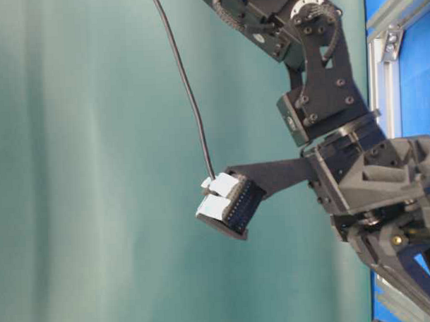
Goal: Insert the wire through the string loop located on the left side.
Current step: 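Move the open left gripper toward the plug protruding from the loop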
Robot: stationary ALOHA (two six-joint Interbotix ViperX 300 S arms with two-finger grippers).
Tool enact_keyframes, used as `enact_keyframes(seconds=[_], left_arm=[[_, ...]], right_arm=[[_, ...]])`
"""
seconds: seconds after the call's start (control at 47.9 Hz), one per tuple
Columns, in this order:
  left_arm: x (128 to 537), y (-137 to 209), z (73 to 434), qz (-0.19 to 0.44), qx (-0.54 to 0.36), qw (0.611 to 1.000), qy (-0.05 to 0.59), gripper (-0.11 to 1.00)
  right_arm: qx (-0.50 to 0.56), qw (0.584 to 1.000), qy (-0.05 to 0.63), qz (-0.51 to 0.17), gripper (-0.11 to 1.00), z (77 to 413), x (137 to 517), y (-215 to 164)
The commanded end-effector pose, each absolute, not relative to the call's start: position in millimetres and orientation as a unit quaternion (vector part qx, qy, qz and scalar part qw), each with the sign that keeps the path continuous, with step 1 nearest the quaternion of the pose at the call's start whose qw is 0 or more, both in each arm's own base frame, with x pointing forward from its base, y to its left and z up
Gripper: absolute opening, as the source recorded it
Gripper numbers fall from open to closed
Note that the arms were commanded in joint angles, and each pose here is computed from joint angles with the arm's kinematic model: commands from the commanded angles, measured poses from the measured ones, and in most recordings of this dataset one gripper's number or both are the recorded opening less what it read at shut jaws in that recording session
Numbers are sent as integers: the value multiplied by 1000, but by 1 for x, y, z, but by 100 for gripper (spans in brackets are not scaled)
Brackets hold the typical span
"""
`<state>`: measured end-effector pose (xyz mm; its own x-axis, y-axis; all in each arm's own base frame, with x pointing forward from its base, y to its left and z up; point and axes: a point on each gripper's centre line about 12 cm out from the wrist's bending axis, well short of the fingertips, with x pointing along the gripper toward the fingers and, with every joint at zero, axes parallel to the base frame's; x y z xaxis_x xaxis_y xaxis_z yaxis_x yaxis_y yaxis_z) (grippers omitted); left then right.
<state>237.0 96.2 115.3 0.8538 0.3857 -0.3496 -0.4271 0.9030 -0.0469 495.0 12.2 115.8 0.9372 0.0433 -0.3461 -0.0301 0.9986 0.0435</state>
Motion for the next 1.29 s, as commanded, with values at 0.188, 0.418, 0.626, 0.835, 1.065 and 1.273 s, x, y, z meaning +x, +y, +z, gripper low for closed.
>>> enact_keyframes(seconds=[0.188,0.418,0.626,0.835,1.065,1.273], left_arm=[[239,90,120,199,-58,966,157,0],[236,35,120,96,-60,980,163,0],[232,-7,137,8,-49,991,128,0],[230,-19,146,-20,-41,993,110,0],[235,-20,146,-23,-33,993,113,0],[237,-22,143,-31,-5,991,129,0]], right_arm=[[20,987,156,19,1,132,499,13],[21,987,156,19,1,132,499,13],[21,987,156,18,1,132,499,12],[21,987,156,19,1,132,499,13],[21,987,157,18,1,131,499,13],[21,987,157,18,1,131,499,13]])
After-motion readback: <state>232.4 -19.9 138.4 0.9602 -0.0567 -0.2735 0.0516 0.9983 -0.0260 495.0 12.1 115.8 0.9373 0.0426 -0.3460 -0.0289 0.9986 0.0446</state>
